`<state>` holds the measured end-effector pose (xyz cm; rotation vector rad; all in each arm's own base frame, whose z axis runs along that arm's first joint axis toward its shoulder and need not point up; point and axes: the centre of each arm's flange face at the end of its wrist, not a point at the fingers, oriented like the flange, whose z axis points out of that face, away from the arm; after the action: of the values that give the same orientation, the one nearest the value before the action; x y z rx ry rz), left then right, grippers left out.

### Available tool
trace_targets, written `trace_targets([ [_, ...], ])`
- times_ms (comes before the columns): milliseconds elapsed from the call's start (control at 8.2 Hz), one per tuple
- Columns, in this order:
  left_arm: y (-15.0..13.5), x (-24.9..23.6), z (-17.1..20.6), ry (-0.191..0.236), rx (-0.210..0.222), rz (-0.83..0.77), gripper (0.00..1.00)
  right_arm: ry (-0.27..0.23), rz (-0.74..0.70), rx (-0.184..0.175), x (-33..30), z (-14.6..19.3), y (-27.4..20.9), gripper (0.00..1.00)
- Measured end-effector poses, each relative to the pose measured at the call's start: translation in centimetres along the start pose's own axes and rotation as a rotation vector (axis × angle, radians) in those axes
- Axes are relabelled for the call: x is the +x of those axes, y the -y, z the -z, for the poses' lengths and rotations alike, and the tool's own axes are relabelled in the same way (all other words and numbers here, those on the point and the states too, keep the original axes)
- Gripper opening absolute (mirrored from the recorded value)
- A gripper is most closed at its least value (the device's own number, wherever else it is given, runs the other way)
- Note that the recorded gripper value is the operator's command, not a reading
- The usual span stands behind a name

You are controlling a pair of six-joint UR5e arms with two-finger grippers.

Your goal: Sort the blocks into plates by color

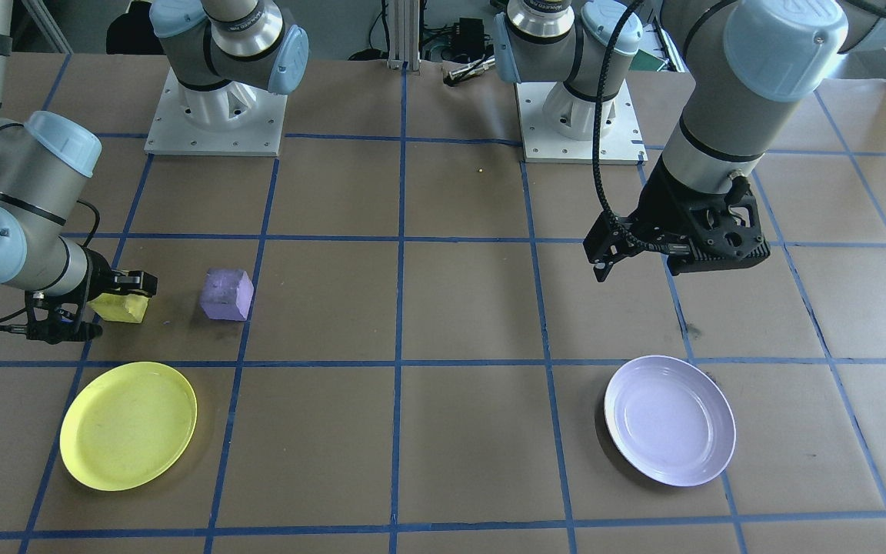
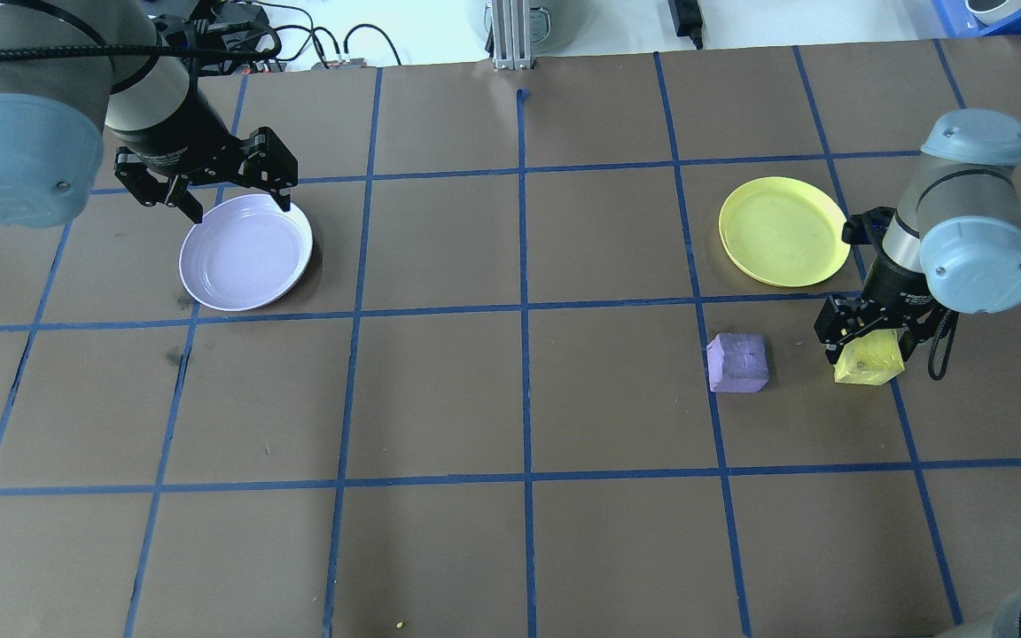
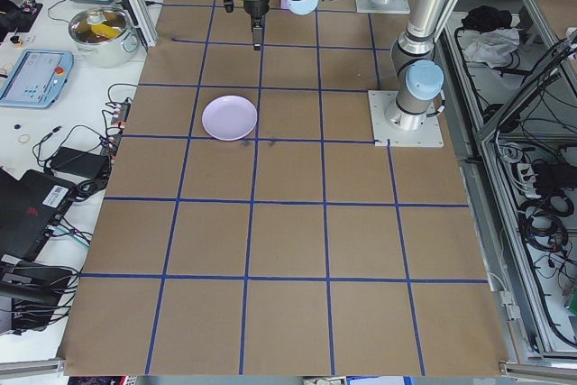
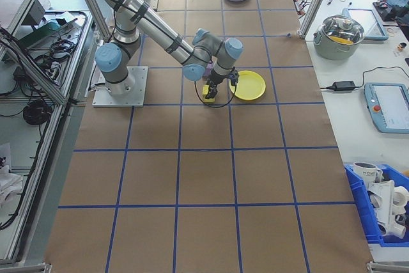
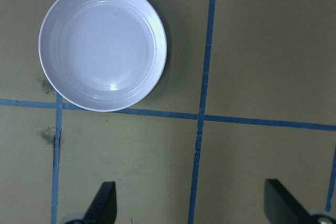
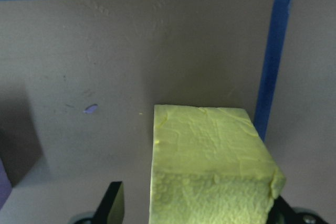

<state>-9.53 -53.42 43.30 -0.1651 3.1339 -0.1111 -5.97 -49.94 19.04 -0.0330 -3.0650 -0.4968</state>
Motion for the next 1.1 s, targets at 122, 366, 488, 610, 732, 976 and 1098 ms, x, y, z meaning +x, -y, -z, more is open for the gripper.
trace_targets([
  [122,0.0,0.0,0.0,0.0,0.0,0.0,1.0,-0.002,-0.004,0.005,0.1,0.3,0.1,0.04],
  [366,0.0,0.0,0.0,0.0,-0.001,0.0,1.0,-0.013,-0.011,0.058,0.3,4.4,1.2,0.07],
  [488,0.0,0.0,0.0,0.0,0.0,0.0,1.0,-0.018,0.005,0.089,-0.6,7.8,2.7,0.13],
  [610,0.0,0.0,0.0,-0.001,0.0,0.0,1.0,-0.018,0.032,0.121,-2.1,10.7,4.9,0.14],
  [732,0.1,0.0,-0.1,-0.001,0.005,0.0,1.0,-0.003,0.062,0.144,-3.8,12.2,7.7,0.17],
  [976,0.3,0.0,-0.1,-0.001,0.009,0.001,1.0,0.012,0.096,0.135,-5.1,10.9,13.1,0.95],
  [1098,0.3,0.0,-0.1,-0.001,0.01,0.001,1.0,0.014,0.101,0.119,-5.3,9.8,14.4,1.0],
])
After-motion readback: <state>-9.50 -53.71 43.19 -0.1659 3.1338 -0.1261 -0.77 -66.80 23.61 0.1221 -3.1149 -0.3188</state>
